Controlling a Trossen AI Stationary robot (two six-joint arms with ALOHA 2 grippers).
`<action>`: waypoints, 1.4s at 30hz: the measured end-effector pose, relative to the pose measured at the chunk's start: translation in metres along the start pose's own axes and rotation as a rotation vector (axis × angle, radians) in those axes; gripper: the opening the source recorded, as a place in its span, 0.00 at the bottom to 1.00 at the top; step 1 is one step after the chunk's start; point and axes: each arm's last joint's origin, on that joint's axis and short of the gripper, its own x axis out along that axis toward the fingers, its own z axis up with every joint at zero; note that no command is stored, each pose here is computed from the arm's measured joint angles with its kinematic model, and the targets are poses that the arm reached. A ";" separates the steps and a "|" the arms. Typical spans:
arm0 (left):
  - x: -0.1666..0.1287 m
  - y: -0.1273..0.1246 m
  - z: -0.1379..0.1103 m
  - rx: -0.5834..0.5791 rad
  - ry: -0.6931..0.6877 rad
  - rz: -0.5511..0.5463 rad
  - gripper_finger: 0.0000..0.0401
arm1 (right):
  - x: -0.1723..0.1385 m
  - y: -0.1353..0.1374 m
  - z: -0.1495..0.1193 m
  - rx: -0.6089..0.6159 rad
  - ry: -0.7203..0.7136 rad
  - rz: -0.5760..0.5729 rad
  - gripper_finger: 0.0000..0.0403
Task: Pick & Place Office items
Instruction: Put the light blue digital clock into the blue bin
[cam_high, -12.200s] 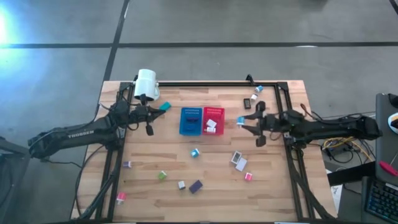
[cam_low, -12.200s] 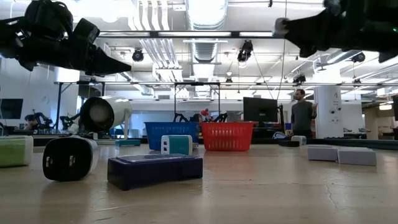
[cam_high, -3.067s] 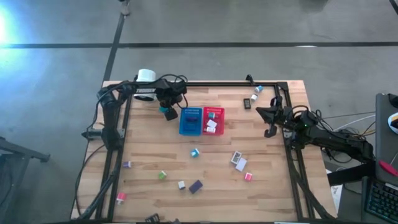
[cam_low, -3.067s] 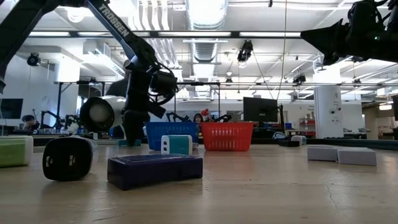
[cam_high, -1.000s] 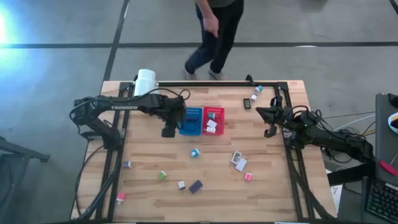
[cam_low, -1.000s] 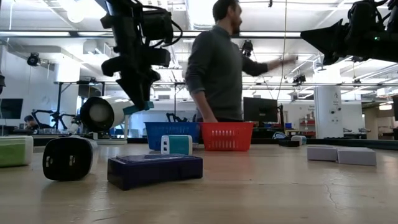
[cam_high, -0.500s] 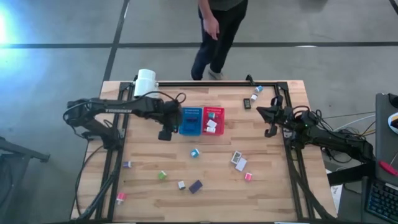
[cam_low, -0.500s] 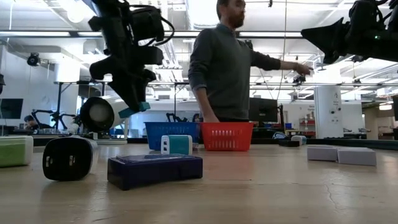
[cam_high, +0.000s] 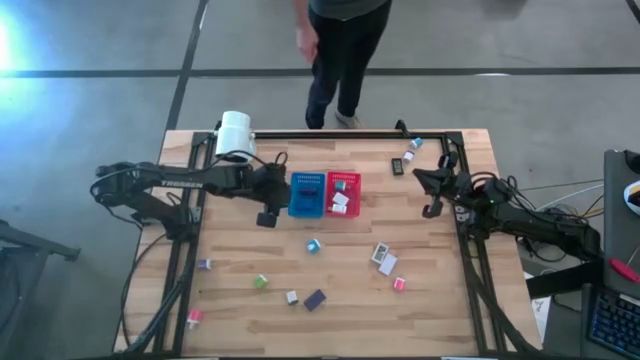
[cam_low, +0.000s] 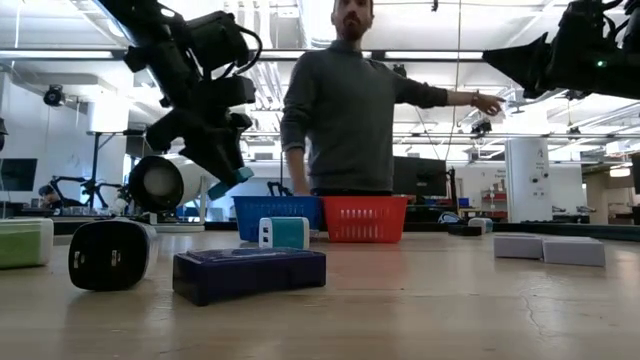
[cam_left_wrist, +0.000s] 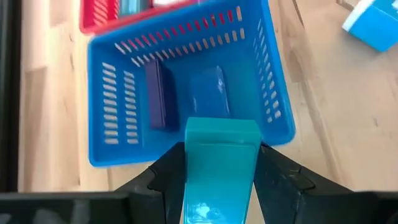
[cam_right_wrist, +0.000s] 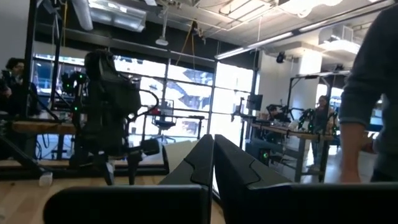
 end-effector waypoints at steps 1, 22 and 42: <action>0.001 0.000 0.001 0.008 -0.020 0.004 0.38 | 0.000 0.000 -0.001 -0.001 0.007 0.000 0.02; -0.081 0.004 0.048 -0.012 -0.623 -0.145 0.38 | 0.007 0.001 -0.011 0.099 0.083 0.008 0.02; -0.195 -0.036 -0.038 -0.085 -1.086 0.104 0.38 | 0.006 0.002 -0.019 0.142 0.175 0.007 0.02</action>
